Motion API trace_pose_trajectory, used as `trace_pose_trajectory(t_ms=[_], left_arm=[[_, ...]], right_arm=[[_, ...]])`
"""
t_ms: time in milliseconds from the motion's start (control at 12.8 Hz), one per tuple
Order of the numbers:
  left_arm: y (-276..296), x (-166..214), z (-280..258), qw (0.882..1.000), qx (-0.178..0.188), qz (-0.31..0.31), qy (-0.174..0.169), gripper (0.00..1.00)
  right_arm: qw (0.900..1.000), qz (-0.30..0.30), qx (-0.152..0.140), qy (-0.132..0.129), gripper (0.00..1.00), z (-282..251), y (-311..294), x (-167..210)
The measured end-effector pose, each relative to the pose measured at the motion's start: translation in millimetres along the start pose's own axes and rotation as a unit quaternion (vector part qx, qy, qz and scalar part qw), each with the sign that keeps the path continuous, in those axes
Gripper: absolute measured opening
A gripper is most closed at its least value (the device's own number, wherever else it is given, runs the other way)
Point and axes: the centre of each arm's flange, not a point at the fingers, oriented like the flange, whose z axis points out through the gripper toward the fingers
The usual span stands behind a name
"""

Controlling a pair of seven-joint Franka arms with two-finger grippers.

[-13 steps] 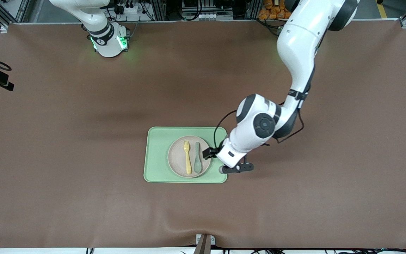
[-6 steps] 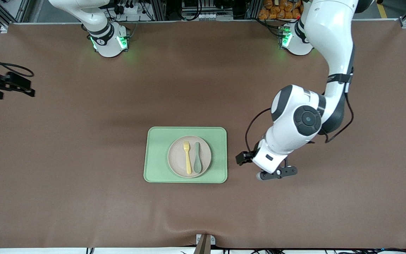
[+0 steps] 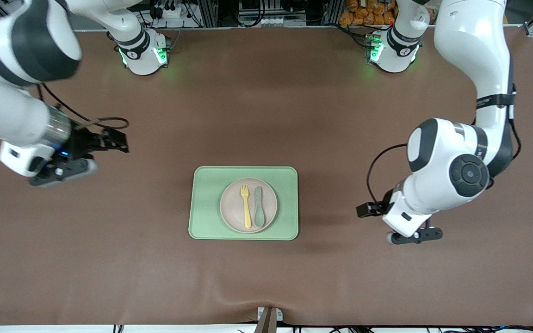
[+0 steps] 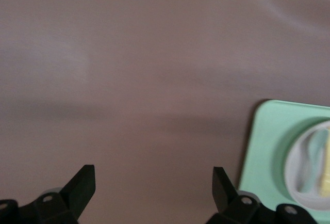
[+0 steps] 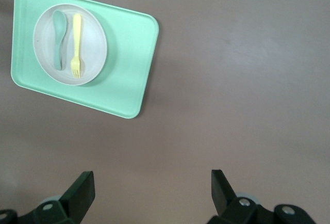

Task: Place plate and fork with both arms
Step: 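Reach the right gripper to the fork while the left gripper withdraws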

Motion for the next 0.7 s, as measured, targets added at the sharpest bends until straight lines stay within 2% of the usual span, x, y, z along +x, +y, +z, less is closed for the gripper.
trace_pose_trajectory(t_ms=[156, 312, 545, 701], left_arm=[[-23.0, 5.7, -10.0, 0.999, 0.029, 0.013, 0.007, 1.0], [-44.8, 7.6, -25.5, 0.999, 0.036, 0.033, 0.002, 1.0], [-78.7, 13.4, -48.1, 0.998, 0.034, 0.057, 0.008, 1.0], [-92.6, 12.9, -56.4, 0.997, 0.036, 0.07, 0.002, 1.0]], right_arm=[[1.0, -0.025, -0.006, -0.007, 1.0, 44.8, -33.3, 23.4], [0.999, -0.052, -0.016, -0.003, 1.0, 104.4, -70.8, 50.2], [0.996, -0.076, -0.033, 0.025, 1.0, 205.9, -109.7, 86.1], [0.996, -0.056, -0.038, 0.052, 1.0, 252.6, -128.5, 98.8]])
